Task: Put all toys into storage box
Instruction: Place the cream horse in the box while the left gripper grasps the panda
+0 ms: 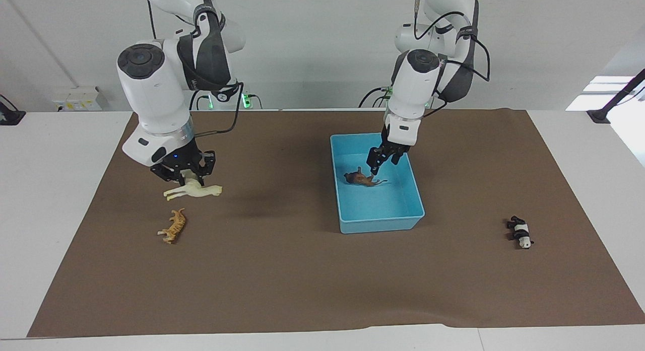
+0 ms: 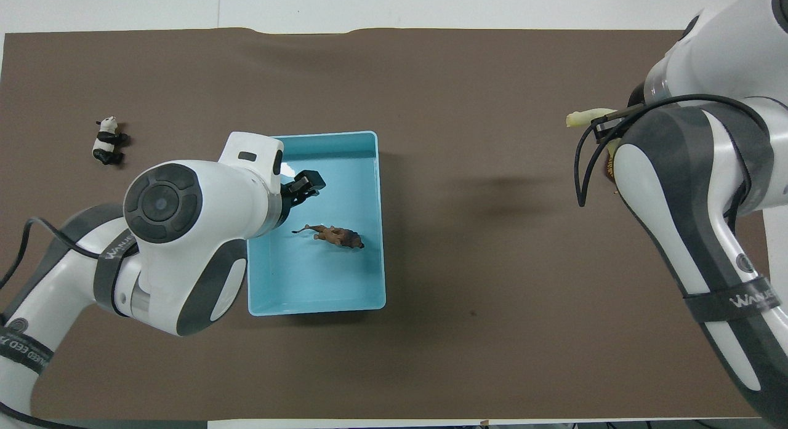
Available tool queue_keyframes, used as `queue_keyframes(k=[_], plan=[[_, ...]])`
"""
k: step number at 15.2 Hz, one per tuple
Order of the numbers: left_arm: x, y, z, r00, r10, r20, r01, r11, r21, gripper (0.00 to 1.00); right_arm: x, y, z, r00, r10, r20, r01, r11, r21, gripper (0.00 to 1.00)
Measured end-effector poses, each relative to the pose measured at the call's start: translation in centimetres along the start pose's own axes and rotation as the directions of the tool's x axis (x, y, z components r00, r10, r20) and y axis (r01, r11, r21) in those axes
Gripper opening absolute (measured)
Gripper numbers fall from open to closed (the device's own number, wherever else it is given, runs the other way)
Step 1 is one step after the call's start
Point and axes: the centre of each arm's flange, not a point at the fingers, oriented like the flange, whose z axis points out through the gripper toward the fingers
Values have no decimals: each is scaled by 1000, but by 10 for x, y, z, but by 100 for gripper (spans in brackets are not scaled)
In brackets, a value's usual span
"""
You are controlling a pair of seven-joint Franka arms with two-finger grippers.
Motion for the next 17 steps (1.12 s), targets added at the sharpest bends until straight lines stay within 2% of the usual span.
queue_keyframes(k=[2, 4, 7, 9, 11, 14, 17], plan=[[41, -29, -14, 991, 127, -33, -127, 992, -3, 100, 4, -46, -9, 999, 28, -17, -28, 1000, 4, 41], [88, -74, -21, 963, 262, -62, -262, 965, 15, 100, 6, -119, -23, 998, 46, -43, -46, 999, 13, 41], [156, -131, -21, 872, 480, -94, -477, 877, 54, 100, 11, -225, -37, 994, 93, -57, -92, 996, 21, 41], [194, -139, -5, 811, 571, -128, -567, 821, 70, 100, 21, -281, -34, 989, 130, -72, -128, 991, 32, 41], [221, -141, 29, 766, 619, -171, -613, 784, 93, 100, 27, -331, -11, 983, 172, -64, -171, 985, 29, 41], [251, -158, 87, 699, 697, -161, -678, 717, 164, 100, 21, -416, 41, 980, 189, -61, -189, 982, 11, 41], [281, -193, 113, 672, 724, -152, -699, 689, 192, 100, 9, -472, 73, 976, 198, -89, -197, 980, 23, 41]])
